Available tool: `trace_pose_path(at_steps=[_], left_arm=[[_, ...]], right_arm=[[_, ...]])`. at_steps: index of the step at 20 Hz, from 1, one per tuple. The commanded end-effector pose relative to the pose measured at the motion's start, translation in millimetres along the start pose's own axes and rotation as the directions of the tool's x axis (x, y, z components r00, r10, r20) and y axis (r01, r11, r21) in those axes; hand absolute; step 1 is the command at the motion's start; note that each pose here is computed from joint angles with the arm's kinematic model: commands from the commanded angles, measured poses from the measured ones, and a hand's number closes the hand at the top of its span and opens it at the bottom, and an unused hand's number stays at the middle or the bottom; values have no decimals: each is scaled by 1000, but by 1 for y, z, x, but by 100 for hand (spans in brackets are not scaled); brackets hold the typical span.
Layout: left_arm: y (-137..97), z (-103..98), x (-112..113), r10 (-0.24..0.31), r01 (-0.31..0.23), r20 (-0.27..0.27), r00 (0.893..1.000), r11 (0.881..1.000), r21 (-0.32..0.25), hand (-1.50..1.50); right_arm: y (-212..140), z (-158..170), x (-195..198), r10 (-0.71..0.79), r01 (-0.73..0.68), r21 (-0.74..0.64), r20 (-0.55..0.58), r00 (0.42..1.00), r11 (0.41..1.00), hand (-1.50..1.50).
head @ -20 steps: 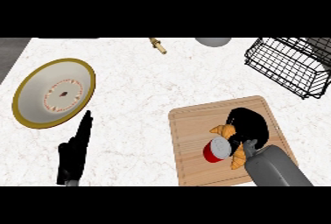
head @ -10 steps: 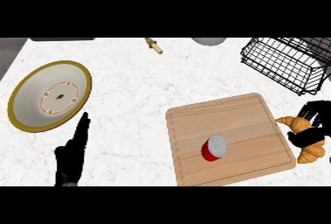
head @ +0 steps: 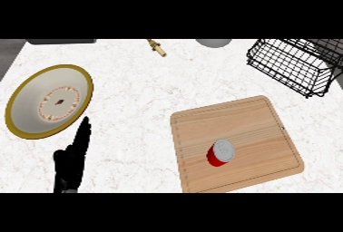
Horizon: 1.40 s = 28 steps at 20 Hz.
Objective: Pick the croissant from the cutting board and place it in the tiered basket
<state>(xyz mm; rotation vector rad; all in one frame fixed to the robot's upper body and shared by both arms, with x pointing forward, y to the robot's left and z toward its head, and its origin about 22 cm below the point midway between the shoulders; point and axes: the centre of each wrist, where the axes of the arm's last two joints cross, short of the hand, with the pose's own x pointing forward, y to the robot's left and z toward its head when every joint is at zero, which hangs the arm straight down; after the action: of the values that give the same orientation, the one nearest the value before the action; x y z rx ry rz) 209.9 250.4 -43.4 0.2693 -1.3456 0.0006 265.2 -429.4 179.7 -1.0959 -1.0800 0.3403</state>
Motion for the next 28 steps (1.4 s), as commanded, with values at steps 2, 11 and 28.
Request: trace_pose_path(at_steps=[2,11,28], left_arm=[[10,10,-5,5,-4,-65,998,1000,20,0],[-18,-4,3,-14,12,-51,999,999,-37,0],[-21,-12,-5,-15,12,-35,999,997,-76,0]], right_arm=[[-80,28,24,-38,62,-182,134,990,981,150],[-146,38,67,11,15,-247,103,995,969,150],[-101,-63,103,-27,45,-208,88,996,977,150]])
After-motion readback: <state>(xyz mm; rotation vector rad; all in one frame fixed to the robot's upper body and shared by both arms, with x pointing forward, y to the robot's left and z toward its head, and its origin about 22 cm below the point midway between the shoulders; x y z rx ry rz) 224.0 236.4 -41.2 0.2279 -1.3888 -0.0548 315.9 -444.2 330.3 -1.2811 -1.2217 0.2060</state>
